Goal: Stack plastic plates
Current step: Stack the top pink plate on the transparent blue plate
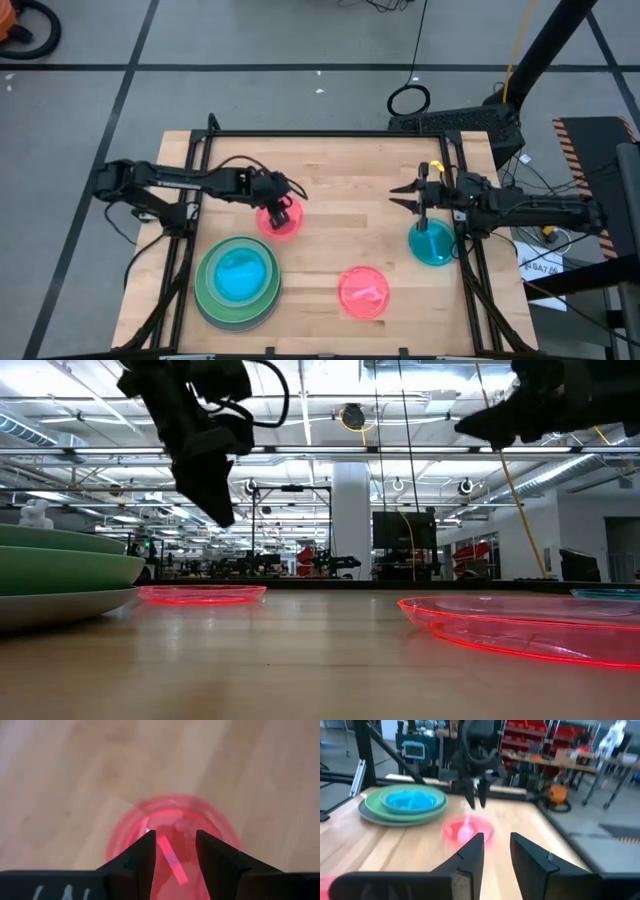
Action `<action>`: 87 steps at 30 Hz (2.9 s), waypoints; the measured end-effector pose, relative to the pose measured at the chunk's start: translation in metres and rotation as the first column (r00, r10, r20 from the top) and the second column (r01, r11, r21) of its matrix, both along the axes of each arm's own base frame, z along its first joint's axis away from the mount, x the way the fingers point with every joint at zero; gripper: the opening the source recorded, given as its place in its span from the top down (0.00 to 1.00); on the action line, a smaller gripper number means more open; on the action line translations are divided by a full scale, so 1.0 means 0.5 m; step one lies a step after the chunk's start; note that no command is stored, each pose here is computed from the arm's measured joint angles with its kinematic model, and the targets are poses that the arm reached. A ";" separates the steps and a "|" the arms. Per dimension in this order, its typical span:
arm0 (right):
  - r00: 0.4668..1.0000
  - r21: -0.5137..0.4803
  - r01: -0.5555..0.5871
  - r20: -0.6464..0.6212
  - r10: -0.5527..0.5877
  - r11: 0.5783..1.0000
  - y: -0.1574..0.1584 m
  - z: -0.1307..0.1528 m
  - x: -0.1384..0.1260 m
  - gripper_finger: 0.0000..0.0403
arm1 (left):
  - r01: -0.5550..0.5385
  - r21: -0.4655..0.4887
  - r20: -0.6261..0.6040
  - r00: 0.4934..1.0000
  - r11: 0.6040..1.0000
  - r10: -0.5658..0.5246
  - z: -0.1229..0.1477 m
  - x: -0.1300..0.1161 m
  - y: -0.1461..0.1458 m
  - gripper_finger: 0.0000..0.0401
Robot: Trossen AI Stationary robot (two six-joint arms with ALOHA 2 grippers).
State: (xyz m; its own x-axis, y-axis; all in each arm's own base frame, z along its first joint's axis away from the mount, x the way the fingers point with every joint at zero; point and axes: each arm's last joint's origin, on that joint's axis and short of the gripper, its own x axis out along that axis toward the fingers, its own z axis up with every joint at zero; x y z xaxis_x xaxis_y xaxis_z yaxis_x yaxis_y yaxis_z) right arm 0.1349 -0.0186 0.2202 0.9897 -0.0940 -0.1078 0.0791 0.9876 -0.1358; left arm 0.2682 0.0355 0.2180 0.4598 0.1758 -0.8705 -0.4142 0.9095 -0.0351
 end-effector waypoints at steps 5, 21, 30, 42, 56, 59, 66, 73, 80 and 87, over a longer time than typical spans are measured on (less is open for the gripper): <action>0.999 0.081 0.013 -0.046 -0.009 0.997 0.000 -0.037 -0.002 0.78 | 0.133 -0.022 -0.095 0.986 0.991 -0.135 -0.025 -0.001 0.016 0.64; 0.994 0.072 0.093 -0.059 -0.089 0.993 -0.005 -0.040 -0.002 0.78 | 0.114 -0.014 -0.210 0.971 0.993 -0.114 -0.033 -0.036 0.090 0.64; 0.994 0.072 0.092 -0.058 -0.088 0.993 -0.005 -0.040 -0.002 0.78 | 0.253 0.046 -0.214 0.947 0.966 -0.238 -0.031 -0.032 0.097 0.64; 0.994 0.073 0.092 -0.059 -0.088 0.993 -0.005 -0.040 -0.002 0.78 | 0.205 0.042 -0.193 0.962 0.978 -0.194 -0.032 -0.030 0.103 0.64; 0.994 0.079 0.093 -0.062 -0.088 0.993 -0.005 -0.040 -0.002 0.78 | 0.203 -0.001 -0.232 0.952 0.979 -0.198 -0.076 -0.009 0.108 0.64; 0.994 0.082 0.094 -0.072 -0.088 0.992 -0.005 -0.042 -0.001 0.78 | 0.203 -0.016 -0.257 0.945 0.979 -0.200 -0.090 -0.006 0.109 0.64; 0.994 0.082 0.094 -0.072 -0.088 0.992 -0.005 -0.042 -0.001 0.78 | 0.205 -0.038 -0.294 0.933 0.978 -0.207 -0.117 0.002 0.112 0.64; 0.994 0.085 0.094 -0.071 -0.088 0.992 -0.005 -0.042 -0.001 0.78 | 0.201 -0.061 -0.331 0.920 0.978 -0.209 -0.146 0.008 0.115 0.64; 0.994 0.085 0.094 -0.071 -0.088 0.992 -0.005 -0.042 -0.001 0.78 | 0.201 -0.056 -0.323 0.923 0.978 -0.208 -0.152 0.014 0.117 0.64; 0.994 0.088 0.095 -0.071 -0.089 0.992 -0.005 -0.042 -0.001 0.78 | 0.200 -0.053 -0.317 0.926 0.978 -0.206 -0.151 0.015 0.117 0.64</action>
State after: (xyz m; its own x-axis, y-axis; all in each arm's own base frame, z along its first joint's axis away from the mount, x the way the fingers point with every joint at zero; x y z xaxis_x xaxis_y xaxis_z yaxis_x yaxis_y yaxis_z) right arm 0.1344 -0.0210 0.1994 0.9676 -0.1709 -0.1858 0.1636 0.9851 -0.0538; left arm 0.2757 0.0943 0.1423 0.1811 0.0902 -0.9793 -0.2130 0.9758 0.0504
